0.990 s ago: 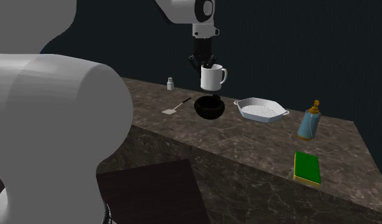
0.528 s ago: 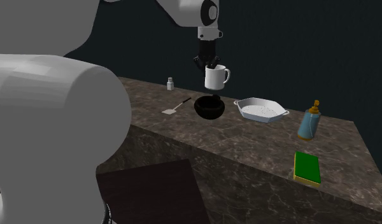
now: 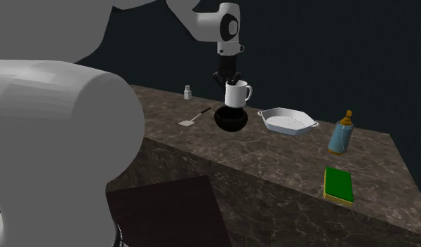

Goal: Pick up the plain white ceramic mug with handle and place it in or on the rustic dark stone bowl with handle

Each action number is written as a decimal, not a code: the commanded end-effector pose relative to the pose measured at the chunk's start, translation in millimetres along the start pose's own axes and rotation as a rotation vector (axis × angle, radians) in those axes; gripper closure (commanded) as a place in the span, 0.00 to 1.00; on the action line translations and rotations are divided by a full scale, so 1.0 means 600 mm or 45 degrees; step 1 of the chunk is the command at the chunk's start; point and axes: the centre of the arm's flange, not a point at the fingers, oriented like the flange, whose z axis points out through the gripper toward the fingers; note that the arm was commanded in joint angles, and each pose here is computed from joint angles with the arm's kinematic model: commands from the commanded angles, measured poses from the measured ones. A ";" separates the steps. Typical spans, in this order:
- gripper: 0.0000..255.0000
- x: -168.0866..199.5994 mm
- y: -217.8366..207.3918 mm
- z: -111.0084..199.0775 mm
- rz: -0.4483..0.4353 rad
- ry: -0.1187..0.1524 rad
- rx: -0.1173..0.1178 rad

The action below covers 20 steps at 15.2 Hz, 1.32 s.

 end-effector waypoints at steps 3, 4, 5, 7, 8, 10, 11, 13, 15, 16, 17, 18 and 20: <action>1.00 -0.001 0.003 0.036 0.000 0.001 -0.001; 1.00 -0.002 0.003 0.045 0.000 0.001 -0.001; 1.00 -0.002 0.003 0.051 0.000 0.001 -0.001; 1.00 -0.002 0.003 0.051 0.000 0.001 -0.001; 1.00 -0.002 0.003 0.051 0.000 0.001 -0.001; 1.00 -0.002 0.003 0.051 0.000 0.001 -0.001; 1.00 -0.002 0.003 0.051 0.000 0.001 -0.001; 0.00 -0.002 0.003 0.051 0.000 0.001 -0.001; 0.00 -0.002 0.003 0.051 0.000 0.001 -0.001; 0.00 -0.002 0.003 0.051 0.000 0.001 -0.001; 0.00 -0.002 0.003 0.051 0.000 0.001 -0.001; 0.00 -0.002 0.003 0.051 0.000 0.001 -0.001; 0.00 -0.002 0.003 0.007 0.000 0.001 -0.001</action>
